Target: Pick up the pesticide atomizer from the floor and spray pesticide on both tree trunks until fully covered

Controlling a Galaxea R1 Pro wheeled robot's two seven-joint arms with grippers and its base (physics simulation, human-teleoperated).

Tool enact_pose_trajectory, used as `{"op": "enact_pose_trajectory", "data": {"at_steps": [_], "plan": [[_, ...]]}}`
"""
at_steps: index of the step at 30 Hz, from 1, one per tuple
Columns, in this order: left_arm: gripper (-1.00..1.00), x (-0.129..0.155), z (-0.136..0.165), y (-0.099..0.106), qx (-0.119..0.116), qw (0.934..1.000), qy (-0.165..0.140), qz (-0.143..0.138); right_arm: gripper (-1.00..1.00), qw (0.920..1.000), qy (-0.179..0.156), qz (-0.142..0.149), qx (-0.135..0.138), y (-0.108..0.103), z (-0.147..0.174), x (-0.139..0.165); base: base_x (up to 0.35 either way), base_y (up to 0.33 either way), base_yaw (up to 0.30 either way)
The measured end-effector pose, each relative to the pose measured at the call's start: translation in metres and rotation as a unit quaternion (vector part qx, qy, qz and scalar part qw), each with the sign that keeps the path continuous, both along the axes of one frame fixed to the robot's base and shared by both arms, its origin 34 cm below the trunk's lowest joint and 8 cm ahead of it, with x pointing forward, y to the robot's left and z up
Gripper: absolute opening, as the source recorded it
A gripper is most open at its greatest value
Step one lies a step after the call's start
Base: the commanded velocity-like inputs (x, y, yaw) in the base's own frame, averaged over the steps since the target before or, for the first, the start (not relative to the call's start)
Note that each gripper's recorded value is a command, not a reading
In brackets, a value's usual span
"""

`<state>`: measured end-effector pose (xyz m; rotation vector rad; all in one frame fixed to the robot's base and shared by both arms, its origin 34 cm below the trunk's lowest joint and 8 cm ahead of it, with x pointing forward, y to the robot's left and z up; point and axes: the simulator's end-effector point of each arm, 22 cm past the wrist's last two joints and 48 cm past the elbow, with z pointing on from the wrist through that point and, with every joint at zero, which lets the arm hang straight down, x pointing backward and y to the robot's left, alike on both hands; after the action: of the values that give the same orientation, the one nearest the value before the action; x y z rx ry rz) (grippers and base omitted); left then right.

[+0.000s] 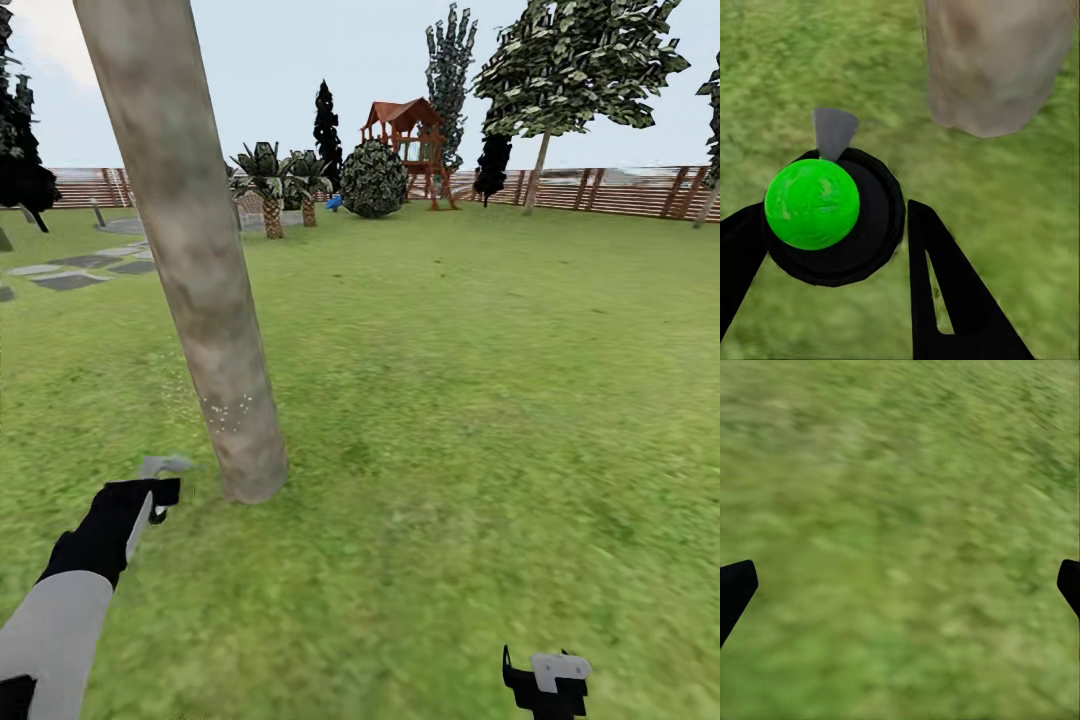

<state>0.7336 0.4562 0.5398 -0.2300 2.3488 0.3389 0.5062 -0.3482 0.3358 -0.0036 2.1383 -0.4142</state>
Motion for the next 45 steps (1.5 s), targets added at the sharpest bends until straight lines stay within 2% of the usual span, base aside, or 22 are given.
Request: {"op": "enact_pose_trajectory", "data": {"at_steps": [1, 4, 5, 6, 7, 8, 10, 12, 15, 16, 18, 20, 21, 24, 26, 27, 29, 31, 34, 36, 41, 45], "plan": [[-1.0, -0.009, 0.008, 0.037, 0.024, 0.9996, 0.006, 0.015, 1.0, 1.0, 0.0, 0.001, 0.0, 0.0, 0.0, 0.0, 0.0, 0.0, 0.0], [-1.0, -0.012, 0.007, 0.046, 0.025, 0.9995, 0.008, 0.017, 1.0, 1.0, 0.0, 0.0, 0.0, 0.0, 0.0, 0.0, 0.0, 0.0, 0.0], [-1.0, -0.01, 0.006, 0.04, 0.022, 0.9996, 0.008, 0.014, 1.0, 1.0, 0.0, 0.0, 0.0, 0.0, 0.0, 0.0, 0.0, 0.0, 0.0], [-1.0, -0.003, 0.002, 0.015, 0.014, 0.9999, 0.008, -0.001, 1.0, 1.0, 0.0, 0.0, 0.0, -0.001, 0.0, 0.0, 0.0, 0.0, 0.0], [-1.0, 0.007, -0.001, -0.021, 0.0, 0.9998, 0.005, -0.021, 1.0, 1.0, 0.0, 0.0, 0.0, -0.001, 0.0, 0.0, 0.0, 0.0, 0.0], [-1.0, 0.012, -0.002, -0.04, -0.005, 0.9995, 0.004, -0.032, 1.0, 1.0, 0.0, 0.0, 0.0, -0.001, 0.0, 0.0, 0.0, 0.0, 0.0], [-1.0, 0.023, 0.01, -0.048, -0.004, 0.9992, -0.006, -0.038, 1.0, 1.0, 0.0, 0.0, 0.0, -0.001, 0.0, 0.0, 0.0, 0.0, 0.0], [-1.0, 0.034, 0.032, -0.028, 0.008, 0.9993, -0.019, -0.03, 1.0, 1.0, 0.0, 0.0, 0.0, 0.0, 0.0, 0.0, 0.0, 0.0, 0.0], [-1.0, 0.029, 0.046, 0.015, 0.028, 0.9994, -0.019, -0.01, 1.0, 1.0, 0.0, 0.0, -0.001, 0.0, 0.0, 0.0, 0.0, 0.0, 0.0], [-1.0, 0.032, 0.043, 0.0, 0.016, 0.9995, -0.02, -0.017, 1.0, 1.0, 0.0, 0.0, 0.0, -0.001, 0.0, 0.0, 0.0, 0.0, 0.0], [-1.0, 0.042, 0.034, -0.055, -0.005, 0.9987, -0.02, -0.047, 1.0, 1.0, 0.0, 0.0, 0.0, -0.001, 0.0, 0.0, 0.0, 0.0, 0.0], [-1.0, 0.054, 0.045, -0.086, -0.014, 0.9974, -0.031, -0.064, 1.0, 1.0, 0.001, 0.0, -0.001, -0.001, 0.0, -0.001, 0.0, 0.0, 0.0], [-1.0, 0.056, 0.052, -0.091, -0.015, 0.9972, -0.031, -0.066, 1.0, 1.0, 0.001, 0.0, -0.001, -0.001, 0.0, 0.0, 0.0, 0.0, 0.0], [-1.0, 0.056, 0.066, -0.081, -0.012, 0.998, -0.024, -0.058, 1.0, 1.0, 0.001, 0.0, -0.001, 0.0, 0.0, -0.001, 0.0, 0.0, 0.0], [-1.0, 0.054, 0.082, -0.038, 0.009, 0.9989, -0.026, -0.039, 1.0, 1.0, 0.002, 0.0, -0.001, 0.0, -0.001, -0.001, 0.0, 0.0, 0.0], [-1.0, 0.053, 0.089, -0.022, -0.008, 0.998, -0.03, -0.055, 1.0, 1.0, 0.002, 0.0, -0.001, 0.0, -0.001, -0.001, 0.0, 0.0, 0.0], [-1.0, 0.058, 0.097, -0.039, -0.026, 0.9958, -0.041, -0.078, 1.0, 1.0, 0.002, 0.0, -0.001, -0.001, -0.001, -0.001, 0.0, 0.0, 0.0], [-1.0, 0.07, 0.107, -0.102, -0.054, 0.9912, -0.039, -0.114, 1.0, 1.0, 0.002, 0.0, -0.001, -0.001, -0.001, -0.001, 0.0, 0.0, 0.0], [-1.0, 0.078, 0.126, -0.116, -0.041, 0.9906, -0.036, -0.125, 1.0, 1.0, 0.002, 0.0, -0.001, -0.001, -0.001, -0.001, 0.0, 0.0, 0.0], [-1.0, 0.079, 0.136, -0.107, -0.032, 0.9915, -0.037, -0.12, 1.0, 1.0, 0.002, 0.0, -0.001, 0.0, -0.001, -0.001, 0.0, 0.0, 0.0], [-1.0, 0.064, 0.155, -0.012, 0.017, 0.9966, -0.035, -0.072, 1.0, 1.0, 0.002, 0.0, -0.001, 0.0, -0.001, -0.001, 0.0, 0.0, 0.0], [-1.0, 0.063, 0.146, -0.024, 0.006, 0.9963, -0.032, -0.08, 1.0, 1.0, 0.002, 0.0, -0.001, -0.001, -0.001, -0.001, 0.003, 0.0, 0.0]]}}
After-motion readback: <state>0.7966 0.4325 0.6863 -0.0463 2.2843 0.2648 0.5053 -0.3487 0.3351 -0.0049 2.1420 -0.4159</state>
